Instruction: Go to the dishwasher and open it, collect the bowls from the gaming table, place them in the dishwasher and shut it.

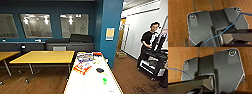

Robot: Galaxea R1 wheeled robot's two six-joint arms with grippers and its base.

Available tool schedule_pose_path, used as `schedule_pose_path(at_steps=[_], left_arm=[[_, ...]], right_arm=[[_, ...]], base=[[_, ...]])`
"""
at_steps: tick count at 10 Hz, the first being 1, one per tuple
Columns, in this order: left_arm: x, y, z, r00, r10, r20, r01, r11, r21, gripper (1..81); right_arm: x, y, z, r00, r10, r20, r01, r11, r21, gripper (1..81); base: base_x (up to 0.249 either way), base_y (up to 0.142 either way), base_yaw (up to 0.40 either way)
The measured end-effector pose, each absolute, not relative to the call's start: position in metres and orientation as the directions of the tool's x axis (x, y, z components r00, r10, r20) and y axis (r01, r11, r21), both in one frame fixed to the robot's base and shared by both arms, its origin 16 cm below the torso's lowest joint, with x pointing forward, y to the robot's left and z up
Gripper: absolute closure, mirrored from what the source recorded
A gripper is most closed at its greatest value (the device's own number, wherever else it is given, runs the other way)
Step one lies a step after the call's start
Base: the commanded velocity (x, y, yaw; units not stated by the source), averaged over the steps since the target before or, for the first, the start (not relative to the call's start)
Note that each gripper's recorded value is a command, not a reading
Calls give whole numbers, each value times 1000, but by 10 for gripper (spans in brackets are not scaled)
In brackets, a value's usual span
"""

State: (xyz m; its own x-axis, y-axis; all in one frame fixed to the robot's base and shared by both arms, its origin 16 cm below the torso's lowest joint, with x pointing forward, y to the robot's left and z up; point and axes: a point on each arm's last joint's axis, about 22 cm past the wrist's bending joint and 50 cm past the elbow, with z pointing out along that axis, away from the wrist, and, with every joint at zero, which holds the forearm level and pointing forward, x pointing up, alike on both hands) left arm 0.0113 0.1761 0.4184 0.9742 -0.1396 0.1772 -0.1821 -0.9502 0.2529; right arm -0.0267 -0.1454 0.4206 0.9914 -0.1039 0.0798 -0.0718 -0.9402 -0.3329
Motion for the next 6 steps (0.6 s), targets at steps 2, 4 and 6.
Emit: schedule_pose_path(at_steps=[2,4,6], left_arm=[[-3,177,418,976,-140,165,-179,-950,254,10],[21,176,419,971,-138,193,-185,-950,251,10],[15,178,419,973,-139,184,-183,-951,249,10]], right_arm=[[-40,-145,420,993,-102,66,-75,-940,-332,10],[-17,-146,421,990,-107,95,-69,-940,-334,10],[-27,-145,421,990,-108,86,-73,-939,-335,10]], base=[[129,0,0],[134,0,0],[134,0,0]])
